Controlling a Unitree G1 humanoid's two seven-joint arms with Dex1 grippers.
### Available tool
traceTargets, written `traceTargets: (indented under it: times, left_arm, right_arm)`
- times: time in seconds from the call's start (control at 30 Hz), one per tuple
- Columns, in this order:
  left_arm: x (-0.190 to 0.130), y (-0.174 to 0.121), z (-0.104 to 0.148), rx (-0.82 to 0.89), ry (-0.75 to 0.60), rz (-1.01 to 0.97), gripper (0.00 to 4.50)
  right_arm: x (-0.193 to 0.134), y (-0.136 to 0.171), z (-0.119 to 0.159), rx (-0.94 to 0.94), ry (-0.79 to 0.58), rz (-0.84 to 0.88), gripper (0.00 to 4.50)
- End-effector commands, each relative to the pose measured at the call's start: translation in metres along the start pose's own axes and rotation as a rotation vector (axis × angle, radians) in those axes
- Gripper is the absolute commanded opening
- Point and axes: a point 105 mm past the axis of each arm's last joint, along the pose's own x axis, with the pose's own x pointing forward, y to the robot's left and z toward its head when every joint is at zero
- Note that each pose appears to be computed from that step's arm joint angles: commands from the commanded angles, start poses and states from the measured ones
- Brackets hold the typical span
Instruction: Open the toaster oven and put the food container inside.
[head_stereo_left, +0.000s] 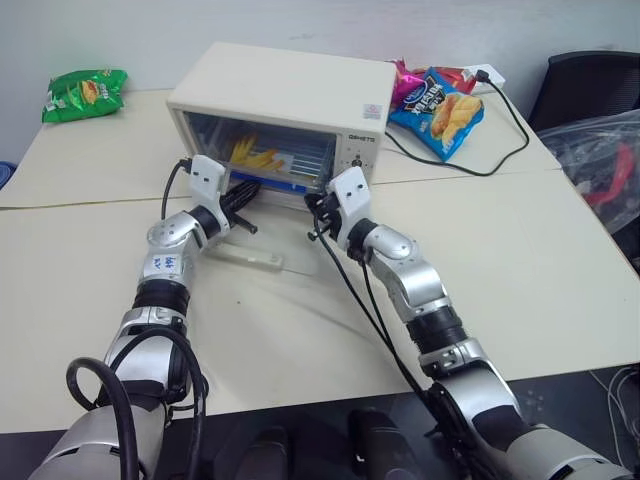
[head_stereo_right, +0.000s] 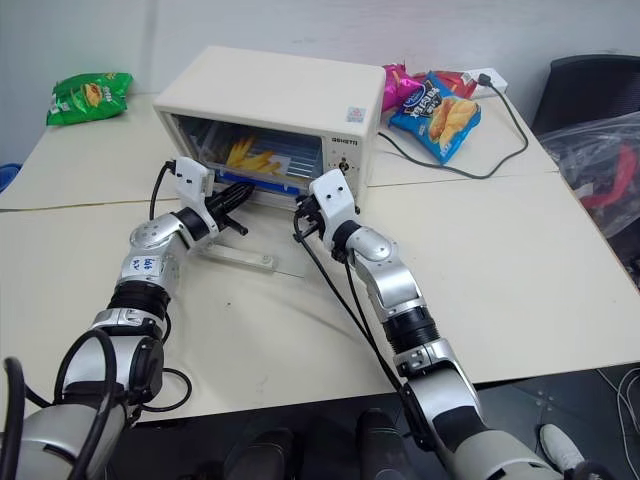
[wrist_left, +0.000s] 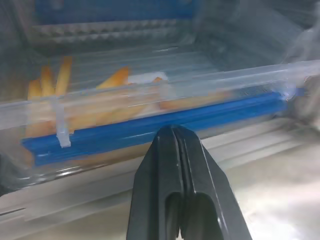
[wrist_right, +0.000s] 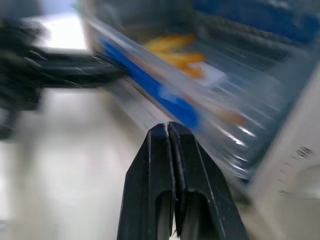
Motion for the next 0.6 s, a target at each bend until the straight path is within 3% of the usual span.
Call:
traceTargets:
  times: [0.03,0.17,0.37,0.5,0.6]
  left_arm:
    - [-0.04,0.006,0.025,0.028,-0.098,-0.101,0.38]
    - [-0.093,0.01,0.034,0.088,-0.048,-0.196,1.47]
    - [-0.163,-0.003,0.026,0.015,0.176,-0.379,3.23]
    - [-0.195,0.011,0.034,0.021,0.214,-0.301,4.43]
    - [-0.207,0.015,0.035,0.022,0.172,-0.235,4.47]
  right_arm:
    - [-0.024,0.016,0.034,0.009,-0.093,0.139,0.0]
    - [-0.064,0.022,0.018,-0.024,0.023,0.263,0.0]
    - [-0.102,0.005,-0.048,-0.256,0.307,0.287,0.0]
    - [-0.088,0.009,-0.06,-0.237,0.261,0.271,0.0]
    - [-0.069,0.016,-0.068,-0.208,0.212,0.281,0.0]
